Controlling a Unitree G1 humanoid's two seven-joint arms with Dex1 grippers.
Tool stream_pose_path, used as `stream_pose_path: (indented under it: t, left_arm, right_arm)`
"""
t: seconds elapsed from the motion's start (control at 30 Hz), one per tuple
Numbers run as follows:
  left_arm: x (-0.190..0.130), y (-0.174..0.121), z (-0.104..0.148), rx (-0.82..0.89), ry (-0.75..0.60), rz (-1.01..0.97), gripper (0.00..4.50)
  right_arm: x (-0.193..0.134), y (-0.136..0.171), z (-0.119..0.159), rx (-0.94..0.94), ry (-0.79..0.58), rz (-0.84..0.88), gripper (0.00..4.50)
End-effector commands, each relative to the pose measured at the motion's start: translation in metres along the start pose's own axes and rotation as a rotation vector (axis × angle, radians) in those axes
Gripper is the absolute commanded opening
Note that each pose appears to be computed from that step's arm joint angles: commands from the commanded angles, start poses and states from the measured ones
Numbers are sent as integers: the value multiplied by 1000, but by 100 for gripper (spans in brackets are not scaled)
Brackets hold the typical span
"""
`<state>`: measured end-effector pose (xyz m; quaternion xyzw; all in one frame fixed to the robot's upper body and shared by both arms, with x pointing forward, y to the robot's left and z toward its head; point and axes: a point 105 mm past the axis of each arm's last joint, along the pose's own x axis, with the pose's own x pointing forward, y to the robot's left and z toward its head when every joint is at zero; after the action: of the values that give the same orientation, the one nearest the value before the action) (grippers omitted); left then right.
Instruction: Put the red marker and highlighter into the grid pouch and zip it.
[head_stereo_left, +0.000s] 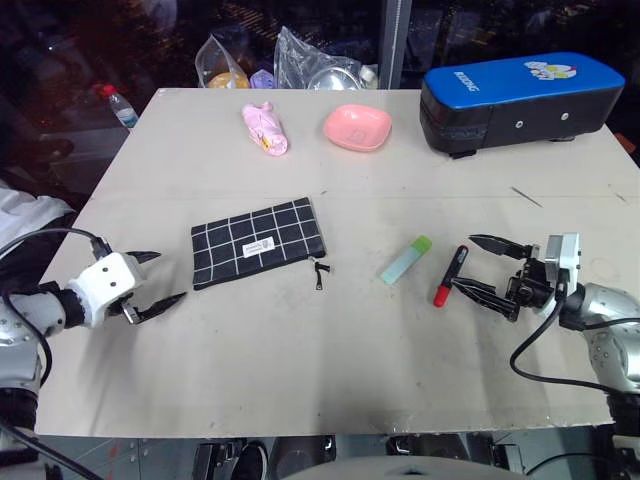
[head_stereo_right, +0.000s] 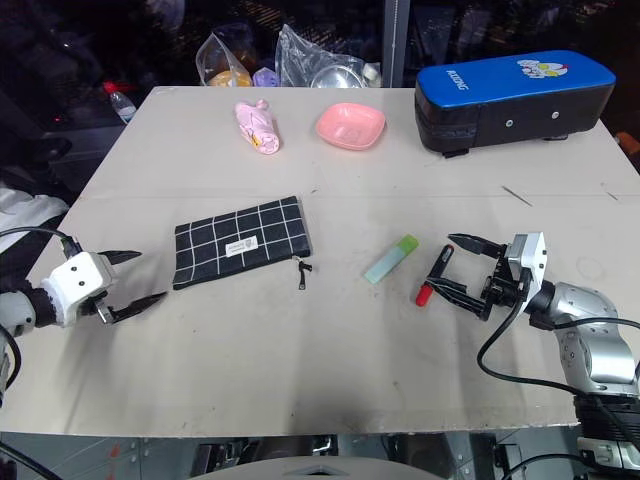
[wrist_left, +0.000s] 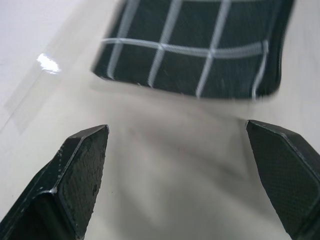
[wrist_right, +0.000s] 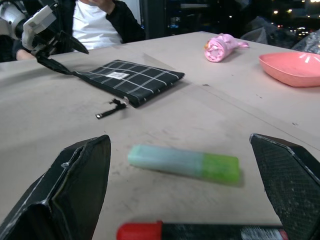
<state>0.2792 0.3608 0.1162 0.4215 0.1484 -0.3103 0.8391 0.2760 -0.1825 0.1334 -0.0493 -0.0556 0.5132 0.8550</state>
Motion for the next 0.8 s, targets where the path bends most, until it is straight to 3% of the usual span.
stream_pose_path:
  t: [0.03,0.13,0.53,0.8]
  left_arm:
    - [-5,12,-5,60,43,5,446]
    - [0,9,-7,116,58,-33,446]
    - [59,-10,37,171,-154,-148,446]
    - [74,-27,58,225,-264,-219,446]
  right_arm:
    - [-5,-4,10,-59,-19,-10,450]
    - [-5,-4,8,-61,-19,-16,450]
    - [-4,-5,12,-73,-24,-31,450]
    - [-5,-4,15,-73,-31,-61,450]
